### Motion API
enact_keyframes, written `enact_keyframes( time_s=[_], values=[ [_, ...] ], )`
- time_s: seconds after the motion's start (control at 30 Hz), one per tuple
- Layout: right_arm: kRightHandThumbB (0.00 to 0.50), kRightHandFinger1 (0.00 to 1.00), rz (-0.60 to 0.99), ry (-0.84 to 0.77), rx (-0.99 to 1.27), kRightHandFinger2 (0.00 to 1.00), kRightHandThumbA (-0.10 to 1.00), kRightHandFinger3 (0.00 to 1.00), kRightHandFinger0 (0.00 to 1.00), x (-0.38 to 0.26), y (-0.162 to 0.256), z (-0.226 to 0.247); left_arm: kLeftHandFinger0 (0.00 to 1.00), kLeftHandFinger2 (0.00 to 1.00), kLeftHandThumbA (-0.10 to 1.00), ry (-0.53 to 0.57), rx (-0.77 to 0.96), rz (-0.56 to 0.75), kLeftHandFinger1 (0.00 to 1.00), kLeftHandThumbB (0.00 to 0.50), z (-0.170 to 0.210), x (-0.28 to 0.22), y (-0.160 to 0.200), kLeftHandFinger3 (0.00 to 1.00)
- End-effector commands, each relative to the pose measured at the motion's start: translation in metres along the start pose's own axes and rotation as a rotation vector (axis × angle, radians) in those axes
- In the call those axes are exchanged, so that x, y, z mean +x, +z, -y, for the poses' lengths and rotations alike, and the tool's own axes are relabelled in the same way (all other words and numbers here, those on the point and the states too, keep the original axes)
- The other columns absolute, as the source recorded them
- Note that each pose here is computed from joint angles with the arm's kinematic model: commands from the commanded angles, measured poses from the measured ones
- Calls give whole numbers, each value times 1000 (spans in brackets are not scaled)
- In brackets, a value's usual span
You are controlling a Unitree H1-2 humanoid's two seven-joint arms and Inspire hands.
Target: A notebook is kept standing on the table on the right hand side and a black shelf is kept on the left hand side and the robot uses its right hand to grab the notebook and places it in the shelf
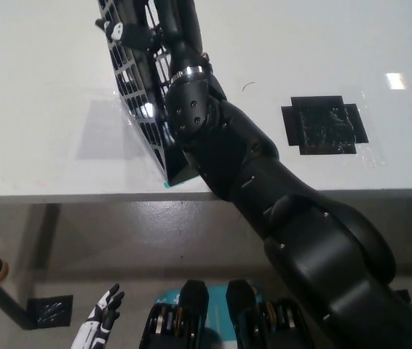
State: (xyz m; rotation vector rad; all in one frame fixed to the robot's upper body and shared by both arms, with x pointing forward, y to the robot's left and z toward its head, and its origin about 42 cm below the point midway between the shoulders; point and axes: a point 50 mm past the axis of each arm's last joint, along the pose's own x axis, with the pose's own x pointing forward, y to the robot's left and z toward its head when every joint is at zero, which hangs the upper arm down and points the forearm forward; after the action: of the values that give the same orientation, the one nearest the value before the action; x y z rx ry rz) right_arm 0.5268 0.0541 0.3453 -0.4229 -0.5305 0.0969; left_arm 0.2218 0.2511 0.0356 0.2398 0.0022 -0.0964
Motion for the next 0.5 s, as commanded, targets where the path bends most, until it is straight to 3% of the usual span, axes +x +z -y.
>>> enact_keyframes(
  time_s=[0.0, 0.27, 0.37, 0.47],
  values=[
    [400, 1000, 109, -15, -30, 1000, 1000, 1000, 1000, 25, 40, 11, 1000, 1000, 1000, 4, 23, 45, 1000, 181, -5, 0, 5, 1000],
    [415, 1000, 145, -44, -42, 1000, 1000, 1000, 1000, 32, 44, 24, 1000, 1000, 1000, 1, 8, 45, 1000, 165, -4, -2, 2, 1000],
    [377, 1000, 221, -87, -30, 1000, 1000, 1000, 1000, 39, 54, 40, 1000, 1000, 1000, 3, 7, 33, 1000, 183, -4, -3, 4, 1000],
    [378, 1000, 345, -136, 7, 1000, 1000, 1000, 1000, 48, 78, 75, 1000, 1000, 1000, -2, 0, 33, 1000, 172, -5, -2, 5, 1000]
  ],
)
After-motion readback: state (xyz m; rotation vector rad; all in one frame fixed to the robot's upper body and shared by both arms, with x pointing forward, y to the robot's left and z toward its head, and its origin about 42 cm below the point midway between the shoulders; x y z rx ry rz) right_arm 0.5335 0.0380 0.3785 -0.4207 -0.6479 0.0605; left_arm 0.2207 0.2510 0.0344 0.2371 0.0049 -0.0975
